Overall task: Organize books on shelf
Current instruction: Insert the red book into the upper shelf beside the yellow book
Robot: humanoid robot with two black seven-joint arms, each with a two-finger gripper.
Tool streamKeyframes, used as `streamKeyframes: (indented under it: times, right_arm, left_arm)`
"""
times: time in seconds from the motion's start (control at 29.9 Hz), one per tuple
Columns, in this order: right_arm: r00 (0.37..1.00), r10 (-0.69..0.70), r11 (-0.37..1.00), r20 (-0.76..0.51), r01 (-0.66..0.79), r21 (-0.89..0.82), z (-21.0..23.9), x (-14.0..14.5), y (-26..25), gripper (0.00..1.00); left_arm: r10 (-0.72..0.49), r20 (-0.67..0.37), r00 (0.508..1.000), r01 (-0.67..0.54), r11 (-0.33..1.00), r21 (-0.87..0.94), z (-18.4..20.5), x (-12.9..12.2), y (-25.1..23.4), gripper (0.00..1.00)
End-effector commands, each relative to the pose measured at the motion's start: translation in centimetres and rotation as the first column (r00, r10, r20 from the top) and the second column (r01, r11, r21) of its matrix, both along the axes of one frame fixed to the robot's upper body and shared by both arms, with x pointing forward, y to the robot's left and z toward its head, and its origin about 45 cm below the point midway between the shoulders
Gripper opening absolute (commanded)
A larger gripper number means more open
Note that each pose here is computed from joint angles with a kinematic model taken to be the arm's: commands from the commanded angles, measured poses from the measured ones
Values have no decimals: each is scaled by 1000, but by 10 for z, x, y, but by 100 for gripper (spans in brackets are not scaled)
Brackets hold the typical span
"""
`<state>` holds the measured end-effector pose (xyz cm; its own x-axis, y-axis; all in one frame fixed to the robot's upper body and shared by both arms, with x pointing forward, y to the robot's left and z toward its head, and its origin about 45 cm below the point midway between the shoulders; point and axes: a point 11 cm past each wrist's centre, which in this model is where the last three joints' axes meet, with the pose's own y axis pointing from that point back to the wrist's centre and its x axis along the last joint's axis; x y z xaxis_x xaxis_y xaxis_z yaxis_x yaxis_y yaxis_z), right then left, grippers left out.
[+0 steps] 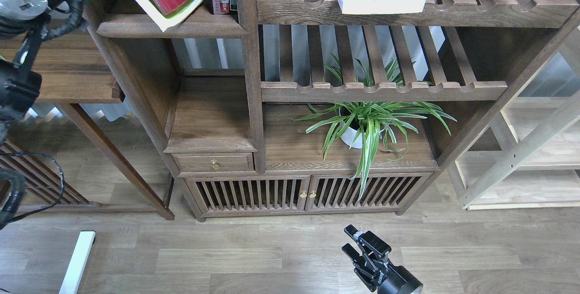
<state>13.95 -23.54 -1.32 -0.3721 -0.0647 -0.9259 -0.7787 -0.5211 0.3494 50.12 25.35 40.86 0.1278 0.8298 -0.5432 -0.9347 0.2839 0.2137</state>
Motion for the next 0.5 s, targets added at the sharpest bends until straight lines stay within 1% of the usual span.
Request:
streamKeyframes:
  times: [0.0,0.4,0.43,0.47]
  right_arm:
    - [1000,-4,1000,-2,4,1,0,0,-1,70]
    - [1000,-7,1000,-11,7,0,-2,-5,-2,70]
    - [1000,-7,1000,-11,7,0,-2,-5,-2,70]
    - [1000,-6,1000,-11,6,1,-2,-5,-2,70]
  left_arm:
    - [-16,-16,1000,16,1000,-5,-8,3,-10,6]
    - [-23,-21,1000,23,1000,16,-18,11,0,6]
    - [-23,-21,1000,24,1000,17,-19,11,0,7]
    - [-26,-21,999,27,1000,16,-19,11,-1,10]
